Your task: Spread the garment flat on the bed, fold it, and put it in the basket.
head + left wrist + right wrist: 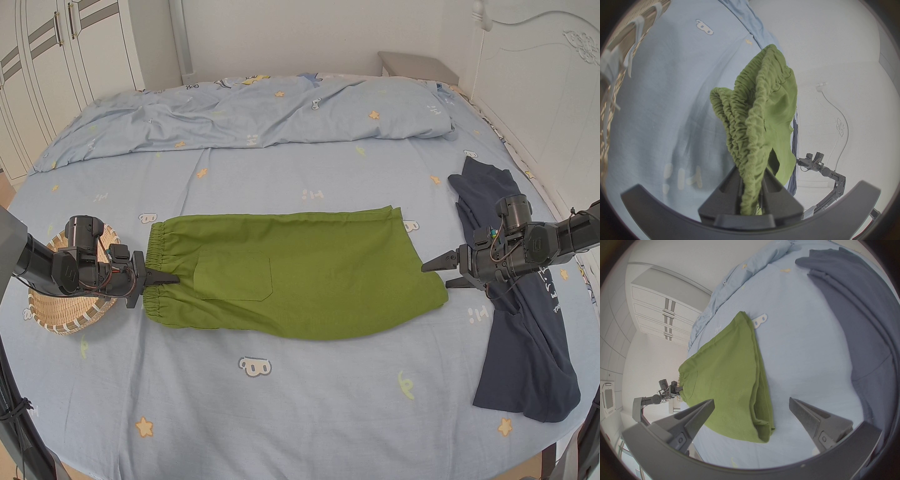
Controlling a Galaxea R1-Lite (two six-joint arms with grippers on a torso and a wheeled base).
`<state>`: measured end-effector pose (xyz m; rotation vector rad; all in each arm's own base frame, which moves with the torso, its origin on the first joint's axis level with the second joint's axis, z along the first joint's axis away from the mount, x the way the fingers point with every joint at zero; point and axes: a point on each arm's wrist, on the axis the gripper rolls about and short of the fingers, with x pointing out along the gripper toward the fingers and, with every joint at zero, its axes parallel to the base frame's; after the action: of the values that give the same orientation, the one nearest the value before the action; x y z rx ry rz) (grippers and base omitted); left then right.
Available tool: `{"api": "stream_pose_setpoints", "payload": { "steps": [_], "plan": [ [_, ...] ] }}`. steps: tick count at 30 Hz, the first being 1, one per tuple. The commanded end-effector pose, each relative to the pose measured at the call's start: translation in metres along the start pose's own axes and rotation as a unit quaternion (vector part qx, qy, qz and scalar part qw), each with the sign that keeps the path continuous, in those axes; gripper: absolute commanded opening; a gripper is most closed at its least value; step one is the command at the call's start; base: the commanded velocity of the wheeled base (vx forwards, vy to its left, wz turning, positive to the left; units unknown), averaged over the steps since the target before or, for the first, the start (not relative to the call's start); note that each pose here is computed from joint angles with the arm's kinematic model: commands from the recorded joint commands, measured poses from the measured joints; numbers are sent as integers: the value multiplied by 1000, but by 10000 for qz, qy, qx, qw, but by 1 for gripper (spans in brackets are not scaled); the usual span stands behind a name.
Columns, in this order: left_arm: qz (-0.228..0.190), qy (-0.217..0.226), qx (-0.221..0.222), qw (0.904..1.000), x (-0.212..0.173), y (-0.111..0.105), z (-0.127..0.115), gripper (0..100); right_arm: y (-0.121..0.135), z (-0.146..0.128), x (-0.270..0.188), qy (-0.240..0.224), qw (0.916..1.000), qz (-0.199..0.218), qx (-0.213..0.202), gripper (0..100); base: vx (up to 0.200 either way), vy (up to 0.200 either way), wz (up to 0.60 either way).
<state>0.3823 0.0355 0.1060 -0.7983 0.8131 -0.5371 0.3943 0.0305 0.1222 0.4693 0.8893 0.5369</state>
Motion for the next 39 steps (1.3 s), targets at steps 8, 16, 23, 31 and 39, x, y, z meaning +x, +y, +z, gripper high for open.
{"api": "stream_pose_setpoints", "payload": {
  "steps": [8, 16, 23, 31, 39],
  "plan": [
    [-9, -13, 18, 10000, 0, -1, 1, 0, -18, -10, 19, 346, 9989, 172, 270, 100, 0, 0, 0],
    [-9, 12, 7, 10000, 2, 0, 0, 0, -20, -17, 19, 732, 9938, 705, 443, 100, 0, 0, 0],
    [-9, -13, 18, 10000, -1, -2, 1, 0, -23, -16, 24, 860, 9883, 1114, 582, 100, 0, 0, 0],
    [-13, -7, 21, 10000, 0, -2, 1, 0, -34, -12, 31, 999, 9845, 1203, 798, 100, 0, 0, 0],
    [-9, -13, 18, 10000, -1, -2, 1, 0, -43, -8, 36, 1038, 9836, 1157, 913, 100, 0, 0, 0]
  ]
}}
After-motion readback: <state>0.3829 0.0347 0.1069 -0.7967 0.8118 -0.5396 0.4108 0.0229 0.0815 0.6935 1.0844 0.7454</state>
